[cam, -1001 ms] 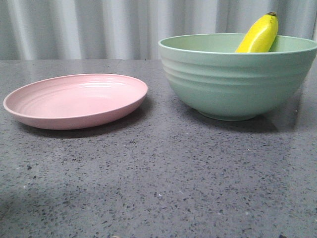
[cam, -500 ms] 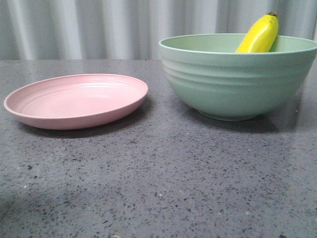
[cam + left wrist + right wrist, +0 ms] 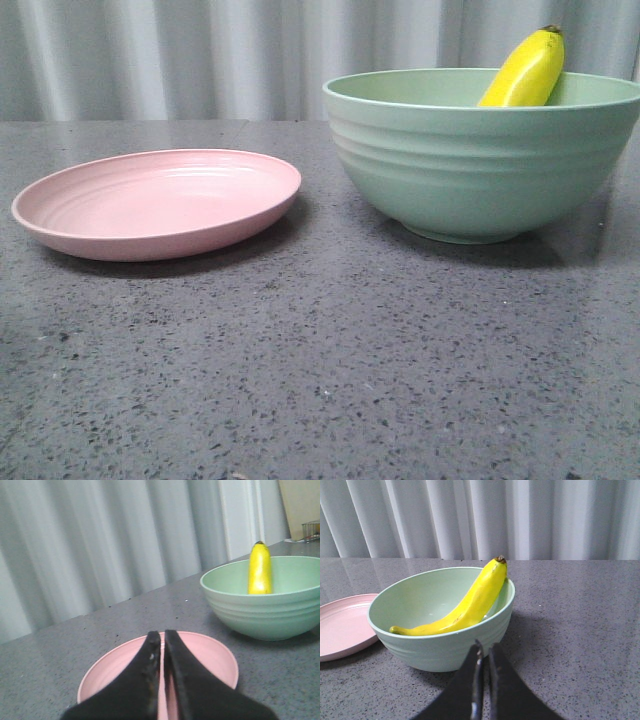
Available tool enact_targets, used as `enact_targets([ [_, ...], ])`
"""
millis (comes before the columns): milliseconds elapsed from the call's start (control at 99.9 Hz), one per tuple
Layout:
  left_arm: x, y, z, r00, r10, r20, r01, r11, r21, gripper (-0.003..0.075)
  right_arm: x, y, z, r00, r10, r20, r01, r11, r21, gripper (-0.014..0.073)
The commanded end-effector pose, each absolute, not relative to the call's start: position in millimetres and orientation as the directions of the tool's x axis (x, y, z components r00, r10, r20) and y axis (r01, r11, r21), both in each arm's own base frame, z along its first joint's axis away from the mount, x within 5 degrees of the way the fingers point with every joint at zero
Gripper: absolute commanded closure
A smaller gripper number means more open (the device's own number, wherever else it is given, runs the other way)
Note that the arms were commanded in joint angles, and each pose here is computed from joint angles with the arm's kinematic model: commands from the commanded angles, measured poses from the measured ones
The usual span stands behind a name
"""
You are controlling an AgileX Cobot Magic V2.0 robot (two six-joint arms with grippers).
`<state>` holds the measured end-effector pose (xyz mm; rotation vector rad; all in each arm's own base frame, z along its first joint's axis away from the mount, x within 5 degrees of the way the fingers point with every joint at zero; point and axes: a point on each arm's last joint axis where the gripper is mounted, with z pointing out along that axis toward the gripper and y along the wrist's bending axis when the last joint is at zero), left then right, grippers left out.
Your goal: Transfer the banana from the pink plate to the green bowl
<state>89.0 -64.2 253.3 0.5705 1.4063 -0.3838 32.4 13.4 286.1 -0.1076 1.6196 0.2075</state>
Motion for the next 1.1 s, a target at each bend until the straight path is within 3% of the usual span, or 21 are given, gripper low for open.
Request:
enact_targets([
  [0,88.3,-58.5,262.6,0.206,-0.009,-0.978,0.533,0.839,0.105,0.0741,31.6,11.6,299.9,0.026,0.064,-0.998,-0.183,0.981,0.058,0.0657],
  [330,75.0,-29.9,228.9,0.22,-0.006,-0.975,0.355,0.932,0.074,0.0741,31.6,11.6,299.9,0.026,0.064,-0.998,-0.183,0.981,0.058,0.0657],
  [550,65.4,-15.1,224.3,0.21,0.03,-0.977,0.209,0.975,0.074,0.0741,31.6,11.6,299.9,0.026,0.064,-0.998,-0.183,0.981,0.058,0.0657],
  [831,54.2,-3.9,207.7,0.076,0.034,-0.996,0.069,0.997,0.04,0.0741,31.6,11.6,299.9,0.026,0.064,-0.998,-0.183,0.981,0.058,0.0657],
  [1011,53.3,-2.6,187.1,-0.149,0.043,-0.988,0.05,0.998,0.036,0.0741,31.6,11.6,299.9,0.026,0.064,-0.998,-0.183,0.981,0.058,0.0657],
  [1091,53.3,-2.6,187.3,-0.148,0.043,-0.988,0.05,0.998,0.036,0.0741,31.6,11.6,299.9,0.026,0.064,-0.998,-0.183,0.981,0.058,0.0657],
])
